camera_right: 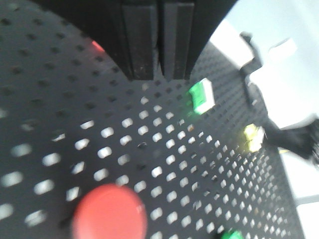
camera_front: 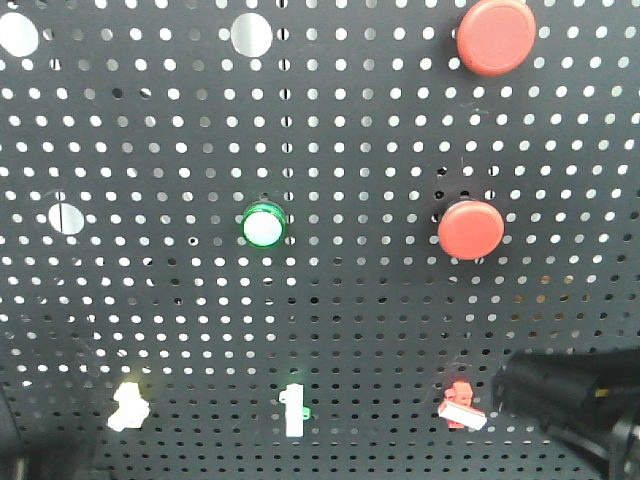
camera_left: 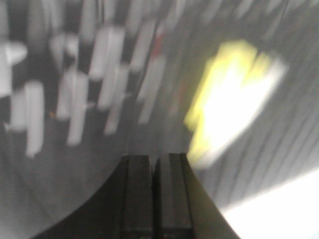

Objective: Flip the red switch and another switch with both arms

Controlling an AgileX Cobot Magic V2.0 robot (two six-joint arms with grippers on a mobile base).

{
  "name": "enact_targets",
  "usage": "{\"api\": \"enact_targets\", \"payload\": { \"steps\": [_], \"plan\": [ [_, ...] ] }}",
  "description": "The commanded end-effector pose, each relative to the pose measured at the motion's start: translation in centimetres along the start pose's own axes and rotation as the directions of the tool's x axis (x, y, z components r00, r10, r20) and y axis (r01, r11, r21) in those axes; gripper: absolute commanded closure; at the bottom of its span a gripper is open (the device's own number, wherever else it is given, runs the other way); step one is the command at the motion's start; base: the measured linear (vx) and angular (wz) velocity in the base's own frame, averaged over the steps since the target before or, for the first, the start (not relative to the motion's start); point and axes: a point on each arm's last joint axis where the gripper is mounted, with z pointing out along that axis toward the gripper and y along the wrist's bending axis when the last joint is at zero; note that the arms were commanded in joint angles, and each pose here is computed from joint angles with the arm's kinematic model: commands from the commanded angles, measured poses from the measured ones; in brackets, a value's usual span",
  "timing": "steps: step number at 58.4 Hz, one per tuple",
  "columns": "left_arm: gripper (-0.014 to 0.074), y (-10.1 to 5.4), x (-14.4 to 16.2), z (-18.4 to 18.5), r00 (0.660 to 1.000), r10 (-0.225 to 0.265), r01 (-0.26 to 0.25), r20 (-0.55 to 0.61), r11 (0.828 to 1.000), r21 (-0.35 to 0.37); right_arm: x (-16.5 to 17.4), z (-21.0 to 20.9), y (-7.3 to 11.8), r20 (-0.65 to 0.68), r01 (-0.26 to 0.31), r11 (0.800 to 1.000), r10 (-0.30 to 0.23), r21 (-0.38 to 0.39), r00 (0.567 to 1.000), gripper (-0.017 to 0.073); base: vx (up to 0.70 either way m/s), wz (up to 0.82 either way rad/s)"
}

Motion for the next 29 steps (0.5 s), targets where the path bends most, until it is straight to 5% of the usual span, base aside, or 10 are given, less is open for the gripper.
{"api": "enact_targets", "payload": {
  "steps": [1,29],
  "plan": [
    [0.0591,0.1,-1.1,-1.6,0.989,-0.022,0.023,0.144,1.0,-0.002,-1.1,-0.4,-0.1,0.057,0.003,0.999,-0.005,0.033,0.998,0.0565,0.0,0.0],
    [0.0591,0.0,1.8,-6.7,0.984,-0.021,0.021,0.177,1.0,0.002,0.5,3.3,-2.1,-0.053,-0.018,1.0,0.019,0.023,0.998,0.0565,0.0,0.0]
  ]
}}
